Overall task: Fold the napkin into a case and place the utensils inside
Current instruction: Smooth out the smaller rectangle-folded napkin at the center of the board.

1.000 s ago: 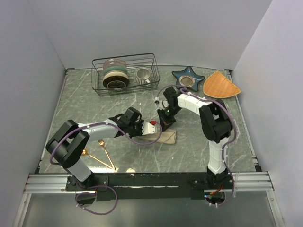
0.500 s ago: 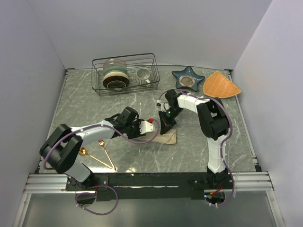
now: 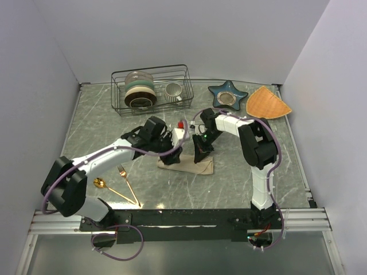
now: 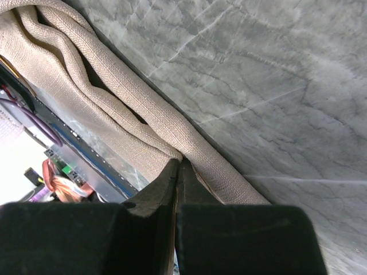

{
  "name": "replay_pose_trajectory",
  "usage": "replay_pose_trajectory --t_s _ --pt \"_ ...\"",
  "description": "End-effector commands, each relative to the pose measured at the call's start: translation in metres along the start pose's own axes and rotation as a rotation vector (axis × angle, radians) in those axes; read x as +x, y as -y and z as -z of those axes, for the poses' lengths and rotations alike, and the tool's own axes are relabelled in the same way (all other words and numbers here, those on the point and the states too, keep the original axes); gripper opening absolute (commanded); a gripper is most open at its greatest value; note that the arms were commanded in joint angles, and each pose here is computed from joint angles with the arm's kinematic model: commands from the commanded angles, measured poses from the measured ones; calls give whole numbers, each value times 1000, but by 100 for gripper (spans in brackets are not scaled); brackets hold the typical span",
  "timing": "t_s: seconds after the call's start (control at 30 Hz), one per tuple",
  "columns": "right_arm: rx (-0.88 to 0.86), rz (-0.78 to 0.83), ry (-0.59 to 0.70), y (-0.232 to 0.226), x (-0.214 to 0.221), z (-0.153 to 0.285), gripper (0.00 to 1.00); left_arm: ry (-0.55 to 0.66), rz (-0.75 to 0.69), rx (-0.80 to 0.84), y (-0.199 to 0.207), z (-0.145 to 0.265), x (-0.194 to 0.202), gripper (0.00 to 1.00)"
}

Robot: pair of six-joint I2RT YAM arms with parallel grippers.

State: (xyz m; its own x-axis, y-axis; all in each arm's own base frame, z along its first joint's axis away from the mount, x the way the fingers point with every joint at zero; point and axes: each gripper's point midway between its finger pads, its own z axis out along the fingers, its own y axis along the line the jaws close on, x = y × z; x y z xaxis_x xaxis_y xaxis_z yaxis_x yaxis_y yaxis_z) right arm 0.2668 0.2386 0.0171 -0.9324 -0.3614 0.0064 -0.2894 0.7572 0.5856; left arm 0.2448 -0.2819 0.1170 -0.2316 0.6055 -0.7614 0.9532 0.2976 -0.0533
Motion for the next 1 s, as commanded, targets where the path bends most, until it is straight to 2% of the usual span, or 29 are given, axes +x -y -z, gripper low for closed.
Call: replay_pose_trajectory --t_s 0.0,0.03,0.07,0.13,0.17,0.23,0.4,0.77,0.8,0.83,0.9,0.93,0.97 --pt "86 12 -14 33 -1 -20 0 98 348 246 29 -11 -24 36" --pt "84 10 -15 33 0 -21 0 86 459 308 36 -18 -22 29" --pt "81 12 -14 32 -1 -20 0 121 474 332 34 -23 -28 21" --pt "73 13 -13 31 -1 -20 0 118 583 402 37 -31 -26 19" --pt "73 14 -14 30 -1 -21 0 149 580 407 33 -35 -32 18" --pt "69 13 -14 30 -2 -20 0 136 643 427 30 -44 -28 12" --pt "50 13 -15 27 -1 -21 0 133 759 401 -2 -64 -20 10" --pt "-18 15 1 8 -3 -5 0 -46 929 306 -31 -96 47 1" --pt "-42 18 7 -2 -2 3 3 -50 946 298 -35 -96 52 1" --pt "-52 20 16 -6 -3 9 12 -61 950 278 -38 -97 58 1" --pt "-85 44 49 -20 -4 28 20 -80 955 279 -37 -97 64 1" --pt "-95 71 63 -22 -6 36 32 -80 945 277 -37 -96 64 1" --pt "-103 72 86 -23 -9 46 36 -83 946 274 -36 -95 66 1"
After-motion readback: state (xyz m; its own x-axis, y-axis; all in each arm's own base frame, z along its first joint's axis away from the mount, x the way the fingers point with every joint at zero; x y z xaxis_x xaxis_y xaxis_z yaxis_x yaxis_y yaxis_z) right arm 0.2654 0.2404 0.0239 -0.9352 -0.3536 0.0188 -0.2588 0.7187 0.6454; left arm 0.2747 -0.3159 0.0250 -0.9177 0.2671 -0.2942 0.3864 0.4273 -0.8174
